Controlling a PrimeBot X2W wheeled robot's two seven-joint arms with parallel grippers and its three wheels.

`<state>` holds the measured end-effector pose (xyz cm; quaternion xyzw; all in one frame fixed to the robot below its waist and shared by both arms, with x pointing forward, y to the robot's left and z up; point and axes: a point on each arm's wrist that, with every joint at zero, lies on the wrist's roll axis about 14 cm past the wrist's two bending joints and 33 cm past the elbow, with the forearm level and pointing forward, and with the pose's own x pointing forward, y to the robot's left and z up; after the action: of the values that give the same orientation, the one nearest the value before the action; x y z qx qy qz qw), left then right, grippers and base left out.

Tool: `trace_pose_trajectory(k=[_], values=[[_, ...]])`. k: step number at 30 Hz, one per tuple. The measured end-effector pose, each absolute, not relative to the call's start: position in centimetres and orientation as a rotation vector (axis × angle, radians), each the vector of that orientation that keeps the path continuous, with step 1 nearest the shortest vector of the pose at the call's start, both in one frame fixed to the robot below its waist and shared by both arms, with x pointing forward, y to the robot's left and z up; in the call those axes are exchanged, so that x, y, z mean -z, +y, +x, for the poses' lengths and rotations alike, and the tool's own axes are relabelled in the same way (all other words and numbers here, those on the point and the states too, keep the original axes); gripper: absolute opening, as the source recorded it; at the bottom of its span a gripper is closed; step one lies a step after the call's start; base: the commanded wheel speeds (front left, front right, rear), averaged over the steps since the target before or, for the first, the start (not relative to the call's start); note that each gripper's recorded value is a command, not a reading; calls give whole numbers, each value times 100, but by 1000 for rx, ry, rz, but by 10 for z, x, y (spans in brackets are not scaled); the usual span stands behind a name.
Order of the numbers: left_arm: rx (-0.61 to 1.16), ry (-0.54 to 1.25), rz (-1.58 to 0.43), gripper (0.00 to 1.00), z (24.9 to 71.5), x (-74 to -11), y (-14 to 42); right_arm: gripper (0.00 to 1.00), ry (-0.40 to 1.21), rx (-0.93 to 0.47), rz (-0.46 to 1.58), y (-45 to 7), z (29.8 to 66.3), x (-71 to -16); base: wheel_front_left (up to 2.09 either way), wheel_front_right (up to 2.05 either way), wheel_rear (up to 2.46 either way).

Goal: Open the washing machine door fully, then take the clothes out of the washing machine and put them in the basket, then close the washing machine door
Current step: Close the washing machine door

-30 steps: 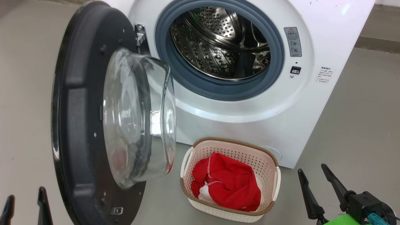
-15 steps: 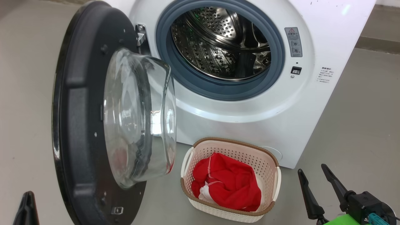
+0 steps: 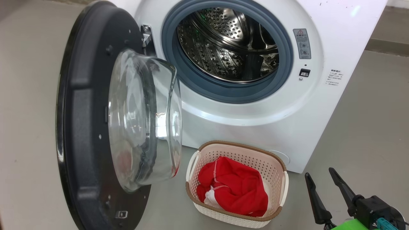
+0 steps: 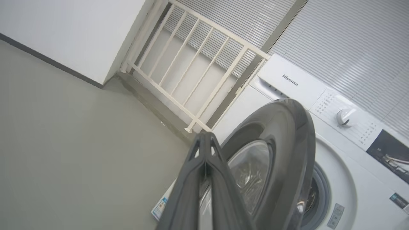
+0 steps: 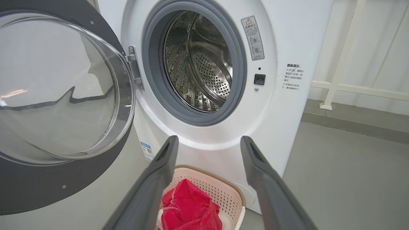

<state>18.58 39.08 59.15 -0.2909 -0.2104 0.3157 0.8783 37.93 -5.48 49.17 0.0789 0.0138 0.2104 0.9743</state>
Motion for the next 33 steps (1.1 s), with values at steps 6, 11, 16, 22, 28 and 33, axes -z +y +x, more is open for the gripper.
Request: trace_pose_trajectory(k=[6,11,16,22,28,33], values=[[-548,-642,-1042,0,187,-609,412,100,33,-419,160,-56,380,-490,0,0,0],[-482,-623,-1215,0,196,-599,415,100,35,-413,162,-58,380,-488,0,0,0],[-395,-515,-1351,0,212,-582,405,100,38,-405,162,-61,380,-487,0,0,0],[-273,-389,-1416,0,231,-574,379,100,38,-399,163,-63,379,-487,0,0,0],[-182,-280,-1438,0,241,-565,352,100,39,-397,163,-64,379,-487,0,0,0],[-114,-196,-1455,0,245,-558,331,100,39,-392,163,-65,379,-487,0,0,0]])
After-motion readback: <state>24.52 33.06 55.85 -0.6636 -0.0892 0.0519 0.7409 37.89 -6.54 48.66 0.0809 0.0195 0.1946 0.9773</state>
